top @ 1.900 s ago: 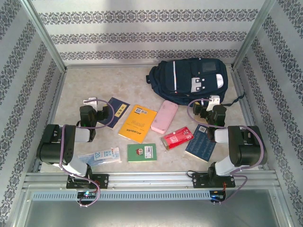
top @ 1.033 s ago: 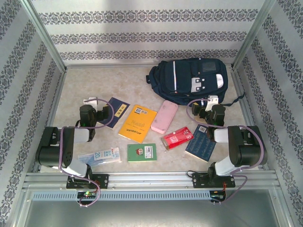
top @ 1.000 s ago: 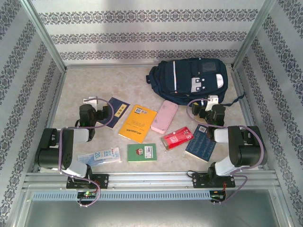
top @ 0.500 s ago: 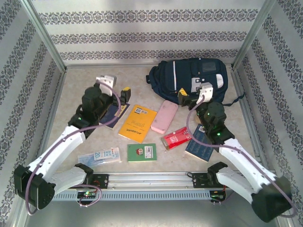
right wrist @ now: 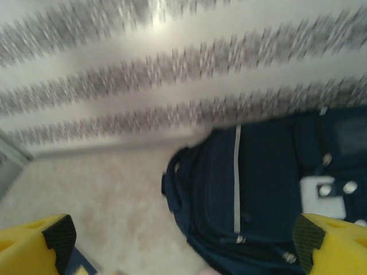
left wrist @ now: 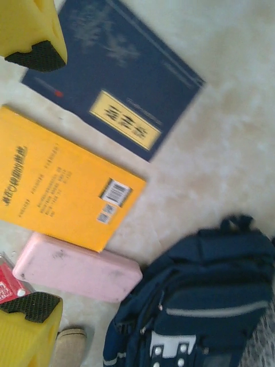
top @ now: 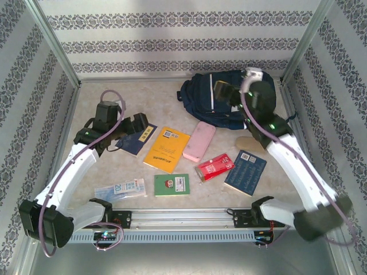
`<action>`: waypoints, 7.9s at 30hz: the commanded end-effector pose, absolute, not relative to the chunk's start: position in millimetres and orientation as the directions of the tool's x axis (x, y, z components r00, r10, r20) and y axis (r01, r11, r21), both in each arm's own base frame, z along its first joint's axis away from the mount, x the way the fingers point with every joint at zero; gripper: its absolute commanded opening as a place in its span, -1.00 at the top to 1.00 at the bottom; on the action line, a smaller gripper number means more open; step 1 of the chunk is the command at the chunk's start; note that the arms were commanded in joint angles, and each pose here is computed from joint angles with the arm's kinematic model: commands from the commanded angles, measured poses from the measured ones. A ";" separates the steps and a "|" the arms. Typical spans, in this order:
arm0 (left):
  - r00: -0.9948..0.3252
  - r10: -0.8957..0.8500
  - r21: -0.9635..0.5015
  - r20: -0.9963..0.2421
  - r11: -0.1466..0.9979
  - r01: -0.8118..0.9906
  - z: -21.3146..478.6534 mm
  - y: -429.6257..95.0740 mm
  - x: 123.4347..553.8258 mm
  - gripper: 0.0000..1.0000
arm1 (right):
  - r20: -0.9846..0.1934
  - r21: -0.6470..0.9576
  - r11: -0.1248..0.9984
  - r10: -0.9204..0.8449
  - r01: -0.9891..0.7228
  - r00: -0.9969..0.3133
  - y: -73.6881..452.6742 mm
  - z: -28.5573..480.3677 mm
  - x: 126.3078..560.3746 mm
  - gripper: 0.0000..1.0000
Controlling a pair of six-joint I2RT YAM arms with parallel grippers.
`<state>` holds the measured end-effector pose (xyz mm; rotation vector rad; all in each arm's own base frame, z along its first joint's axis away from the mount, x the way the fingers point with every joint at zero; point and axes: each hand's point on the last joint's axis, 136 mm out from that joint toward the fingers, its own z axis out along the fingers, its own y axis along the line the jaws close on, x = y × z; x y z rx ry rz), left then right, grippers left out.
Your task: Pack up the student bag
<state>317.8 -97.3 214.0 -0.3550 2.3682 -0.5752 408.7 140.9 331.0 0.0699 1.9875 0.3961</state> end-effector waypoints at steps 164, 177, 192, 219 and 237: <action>-0.601 -0.788 -0.949 -0.134 0.277 -0.152 201.7 -293.2 395.7 1.00 | -0.359 0.617 0.706 0.645 0.348 -0.674 91.5 231.7 352.1 -0.04; -0.608 -0.784 -0.955 -0.123 0.261 -0.143 198.4 -314.3 387.4 1.00 | 0.095 0.831 0.250 0.817 0.497 -0.569 191.8 196.4 292.3 -0.80; -0.627 -0.767 -0.957 -0.137 0.266 -0.116 200.5 -328.1 372.0 1.00 | 0.004 0.811 0.293 0.863 0.507 -0.505 203.8 169.2 344.3 -0.15; -0.788 0.024 -0.463 -0.615 0.798 0.386 192.5 -258.0 367.2 -0.09 | -0.345 0.763 0.642 0.297 -0.082 -0.890 154.9 250.6 351.9 1.00; -0.755 0.168 -0.605 -0.634 0.500 0.620 161.8 -244.9 412.0 0.07 | -0.363 0.813 0.561 0.280 -0.155 -0.889 150.5 274.3 350.7 1.00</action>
